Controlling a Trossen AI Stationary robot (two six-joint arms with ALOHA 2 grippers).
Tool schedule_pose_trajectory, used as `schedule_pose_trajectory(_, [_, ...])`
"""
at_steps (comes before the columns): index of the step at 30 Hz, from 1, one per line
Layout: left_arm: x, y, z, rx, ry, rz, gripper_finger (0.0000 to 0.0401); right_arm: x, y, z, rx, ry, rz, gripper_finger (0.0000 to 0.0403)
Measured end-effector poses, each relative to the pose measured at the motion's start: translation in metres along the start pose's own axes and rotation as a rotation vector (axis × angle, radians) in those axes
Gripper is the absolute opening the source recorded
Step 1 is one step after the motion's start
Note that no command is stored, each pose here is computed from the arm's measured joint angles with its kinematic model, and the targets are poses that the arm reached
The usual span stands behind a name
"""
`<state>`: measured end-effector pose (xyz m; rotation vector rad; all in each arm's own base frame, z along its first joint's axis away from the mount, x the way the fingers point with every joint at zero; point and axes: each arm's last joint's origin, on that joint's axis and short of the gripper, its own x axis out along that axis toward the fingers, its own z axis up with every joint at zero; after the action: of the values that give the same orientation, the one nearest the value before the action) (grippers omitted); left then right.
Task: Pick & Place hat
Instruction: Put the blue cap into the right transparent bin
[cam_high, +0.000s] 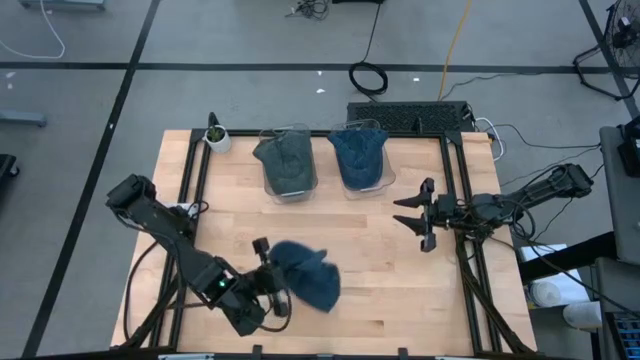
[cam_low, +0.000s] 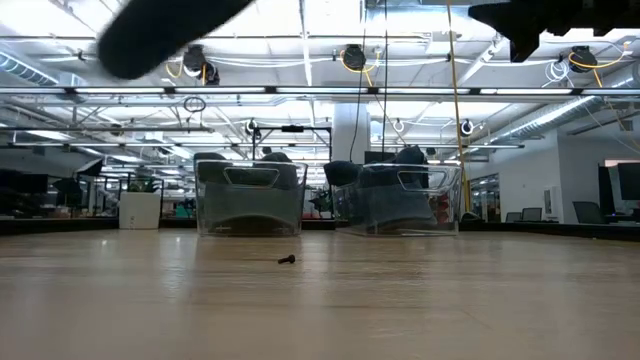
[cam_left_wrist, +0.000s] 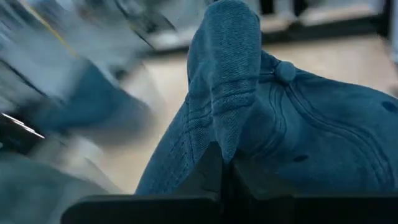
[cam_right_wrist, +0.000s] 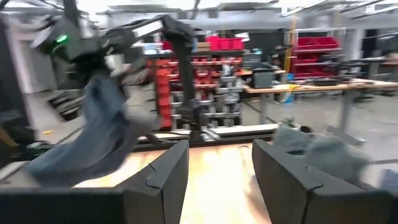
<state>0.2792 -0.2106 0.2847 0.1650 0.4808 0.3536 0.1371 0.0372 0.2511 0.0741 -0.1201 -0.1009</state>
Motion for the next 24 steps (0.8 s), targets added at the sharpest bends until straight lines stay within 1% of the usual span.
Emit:
schedule_pose_trajectory(3, [0.001,0.007,0.021,0.089,-0.077,0.107,0.0004,0.001,0.002,0.000,0.019,0.002,0.060,0.0164])
schedule_pose_trajectory(9, [0.024,0.024,0.042,0.211,-0.113,0.163,0.0006,0.011,0.007,-0.009,0.080,0.039,0.067,0.0164])
schedule_pose_trajectory(12, [0.039,0.035,0.046,0.233,-0.094,0.180,0.0004,0.021,0.012,-0.016,0.079,0.058,0.066,0.0164])
schedule_pose_trajectory(16, [0.052,0.048,0.051,0.262,-0.084,0.216,0.0005,0.032,0.017,-0.024,0.070,0.045,0.068,0.0164])
schedule_pose_trajectory(20, [0.059,0.055,0.053,0.278,-0.075,0.203,0.0005,0.041,0.022,-0.030,0.081,0.027,0.072,0.0164])
schedule_pose_trajectory(24, [0.063,0.058,0.054,0.294,-0.069,0.212,0.0004,0.046,0.025,-0.030,0.114,-0.011,0.148,0.0167])
